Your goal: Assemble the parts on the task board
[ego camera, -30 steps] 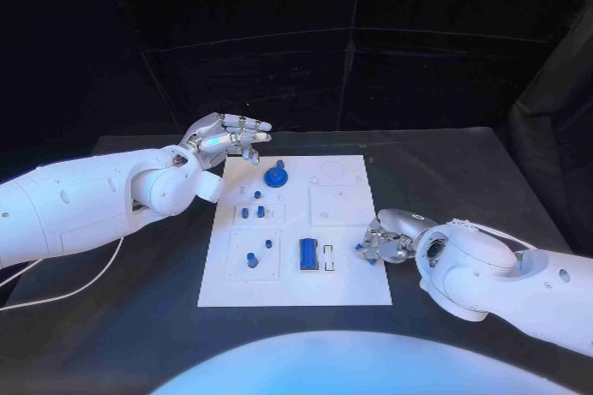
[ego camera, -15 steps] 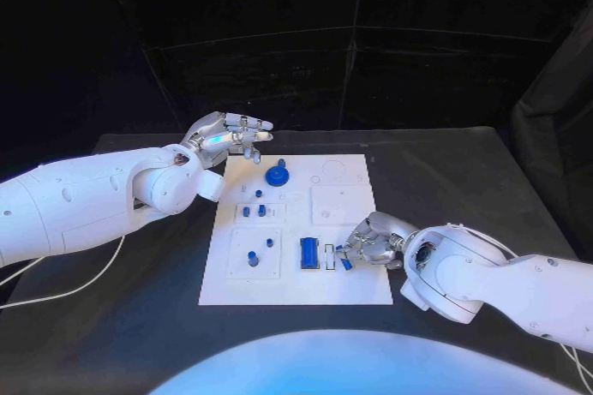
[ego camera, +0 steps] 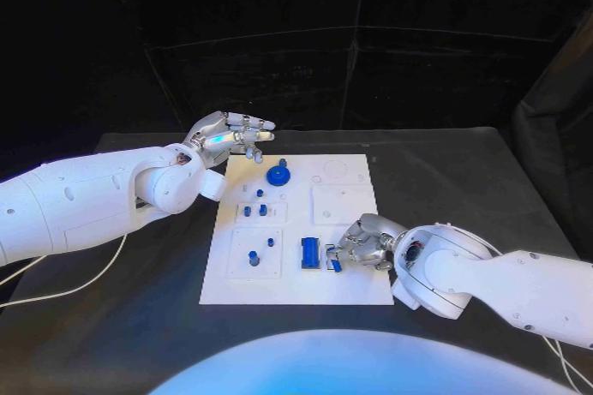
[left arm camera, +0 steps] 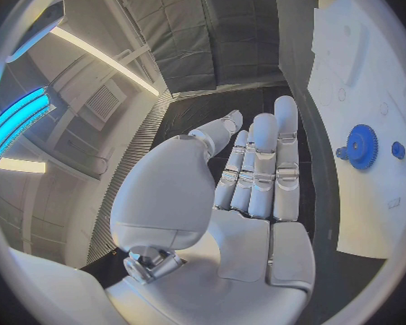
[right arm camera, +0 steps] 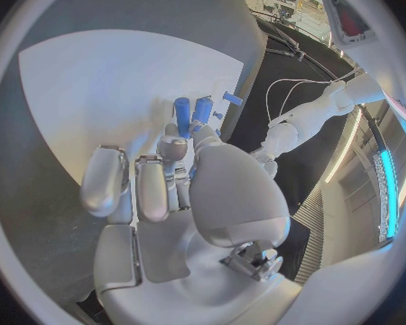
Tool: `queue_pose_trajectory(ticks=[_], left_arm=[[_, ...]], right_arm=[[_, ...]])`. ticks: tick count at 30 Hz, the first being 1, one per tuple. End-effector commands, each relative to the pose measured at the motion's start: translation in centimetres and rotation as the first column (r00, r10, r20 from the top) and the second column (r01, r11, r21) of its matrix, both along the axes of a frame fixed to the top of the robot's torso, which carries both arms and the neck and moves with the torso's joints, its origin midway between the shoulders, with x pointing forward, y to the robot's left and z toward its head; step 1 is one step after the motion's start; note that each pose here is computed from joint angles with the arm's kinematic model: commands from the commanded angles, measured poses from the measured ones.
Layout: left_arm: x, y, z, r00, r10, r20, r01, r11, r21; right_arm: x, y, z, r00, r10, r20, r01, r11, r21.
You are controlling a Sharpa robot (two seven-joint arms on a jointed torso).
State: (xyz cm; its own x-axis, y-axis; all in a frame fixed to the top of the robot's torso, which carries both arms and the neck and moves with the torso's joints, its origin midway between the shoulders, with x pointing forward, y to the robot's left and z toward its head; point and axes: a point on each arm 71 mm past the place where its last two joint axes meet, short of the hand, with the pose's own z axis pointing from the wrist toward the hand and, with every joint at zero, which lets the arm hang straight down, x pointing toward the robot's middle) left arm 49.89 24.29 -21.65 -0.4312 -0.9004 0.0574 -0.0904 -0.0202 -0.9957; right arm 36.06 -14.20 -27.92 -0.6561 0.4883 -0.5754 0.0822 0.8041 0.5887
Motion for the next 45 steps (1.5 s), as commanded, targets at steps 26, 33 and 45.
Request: queue_pose_trajectory(ticks=[26,33,45], left_arm=[[-0.04,-0.11,0.13,1.0,-0.011,-0.003,0.011,1.0,-0.009],[-0.04,-0.13,0.12,1.0,-0.012,-0.005,0.012,1.0,-0.009],[-0.05,-0.12,0.11,1.0,-0.013,-0.008,0.013,1.0,-0.008]], right_arm=[[0.51,0.5,0.17,0.995,0.048,0.086,-0.041,0.996,-0.084],[0.59,0.65,-0.05,0.996,0.06,0.074,-0.052,0.993,-0.104],[0.84,0.32,-0.01,0.993,0.054,0.101,-0.042,0.992,-0.121]])
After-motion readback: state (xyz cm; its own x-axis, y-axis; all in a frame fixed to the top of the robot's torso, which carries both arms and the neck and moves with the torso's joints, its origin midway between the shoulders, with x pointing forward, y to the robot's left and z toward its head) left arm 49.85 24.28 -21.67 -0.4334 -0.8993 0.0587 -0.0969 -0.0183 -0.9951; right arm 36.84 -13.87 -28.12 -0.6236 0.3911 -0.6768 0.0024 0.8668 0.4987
